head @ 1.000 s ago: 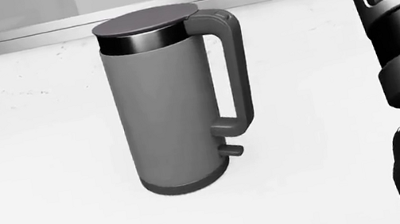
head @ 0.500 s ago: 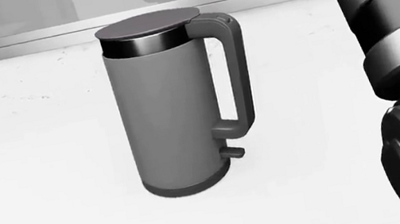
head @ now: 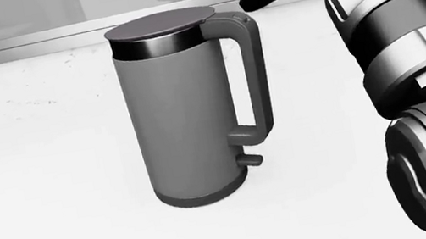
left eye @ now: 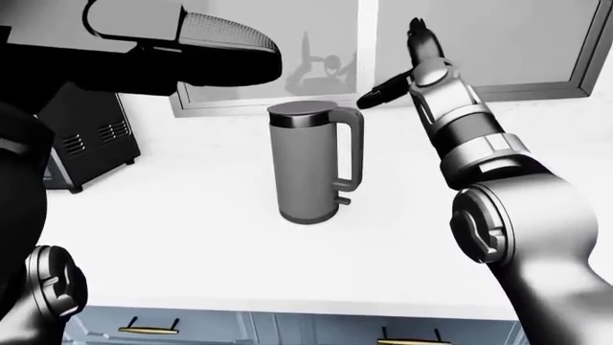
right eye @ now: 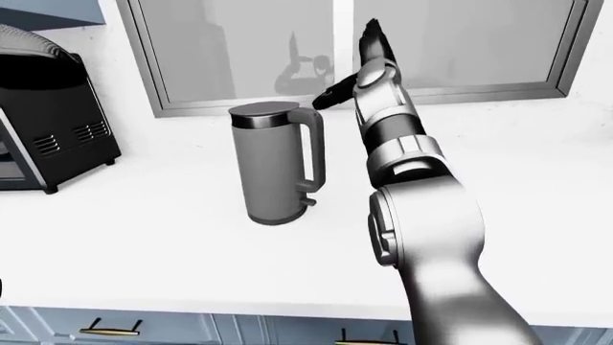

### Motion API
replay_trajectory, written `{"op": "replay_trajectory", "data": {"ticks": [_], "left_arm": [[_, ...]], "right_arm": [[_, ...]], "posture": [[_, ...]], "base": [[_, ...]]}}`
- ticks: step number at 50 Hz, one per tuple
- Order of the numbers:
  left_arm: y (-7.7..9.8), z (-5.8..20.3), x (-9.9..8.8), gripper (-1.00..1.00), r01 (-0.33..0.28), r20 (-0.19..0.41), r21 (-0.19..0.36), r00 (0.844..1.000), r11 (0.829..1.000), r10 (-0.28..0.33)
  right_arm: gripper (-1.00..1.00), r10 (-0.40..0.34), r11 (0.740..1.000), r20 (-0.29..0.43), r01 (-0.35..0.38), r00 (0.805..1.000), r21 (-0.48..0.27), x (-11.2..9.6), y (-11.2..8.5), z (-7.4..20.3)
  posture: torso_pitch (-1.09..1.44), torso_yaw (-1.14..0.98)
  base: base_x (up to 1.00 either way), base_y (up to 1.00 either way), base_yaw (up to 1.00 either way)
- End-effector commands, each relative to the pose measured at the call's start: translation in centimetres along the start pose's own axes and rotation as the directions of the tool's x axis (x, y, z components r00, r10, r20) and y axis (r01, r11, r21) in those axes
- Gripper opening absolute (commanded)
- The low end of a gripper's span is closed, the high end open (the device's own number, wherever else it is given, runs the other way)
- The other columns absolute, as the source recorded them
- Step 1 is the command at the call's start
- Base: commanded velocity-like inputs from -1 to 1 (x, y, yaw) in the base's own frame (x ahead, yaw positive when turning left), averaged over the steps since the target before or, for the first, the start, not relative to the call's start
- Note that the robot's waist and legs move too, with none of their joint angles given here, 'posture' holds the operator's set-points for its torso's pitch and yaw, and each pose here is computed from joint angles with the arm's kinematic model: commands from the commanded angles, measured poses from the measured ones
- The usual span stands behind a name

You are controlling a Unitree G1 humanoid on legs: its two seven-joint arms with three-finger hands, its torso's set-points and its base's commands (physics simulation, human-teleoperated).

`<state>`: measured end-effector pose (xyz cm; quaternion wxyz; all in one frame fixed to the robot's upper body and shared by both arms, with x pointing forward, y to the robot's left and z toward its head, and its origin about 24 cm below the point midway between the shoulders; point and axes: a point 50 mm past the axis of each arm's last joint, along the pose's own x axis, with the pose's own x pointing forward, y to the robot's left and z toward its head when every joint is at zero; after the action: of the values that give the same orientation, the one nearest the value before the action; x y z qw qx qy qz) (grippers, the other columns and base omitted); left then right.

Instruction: Press the button to open the lid of the electric kettle.

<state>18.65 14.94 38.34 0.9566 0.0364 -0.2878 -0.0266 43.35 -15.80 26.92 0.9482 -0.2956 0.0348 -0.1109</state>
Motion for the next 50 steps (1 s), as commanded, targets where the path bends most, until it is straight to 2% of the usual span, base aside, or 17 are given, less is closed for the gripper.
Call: {"op": "replay_trajectory", "data": {"ticks": [1,28,39,50], "left_arm": [[0.4,0.7,0.2,1.0,-0.031,0.026,-0.017,0.999,0.999,0.031],[0.4,0.6,0.2,1.0,-0.029,0.027,-0.013,0.999,0.999,0.03],[0.4,0.6,0.2,1.0,-0.028,0.027,-0.012,0.999,1.0,0.028],[0.4,0.5,0.3,1.0,-0.027,0.026,-0.013,0.999,1.0,0.028]], "right_arm": [[1.0,-0.05,0.999,0.092,0.05,0.995,0.011,-0.3,-1.3,2.4],[1.0,-0.043,0.999,0.085,0.045,0.995,-0.022,-0.4,-0.5,2.6],[1.0,-0.084,0.996,0.088,0.086,0.993,-0.016,-0.6,-0.6,3.2],[1.0,-0.114,0.993,0.073,0.116,0.991,-0.019,-0.6,0.2,2.5]], "posture": [[-0.66,0.0],[-0.66,0.0],[-0.66,0.0],[-0.66,0.0]], "base": [[0.0,0.0,0.0],[0.0,0.0,0.0],[0.0,0.0,0.0],[0.0,0.0,0.0]]}}
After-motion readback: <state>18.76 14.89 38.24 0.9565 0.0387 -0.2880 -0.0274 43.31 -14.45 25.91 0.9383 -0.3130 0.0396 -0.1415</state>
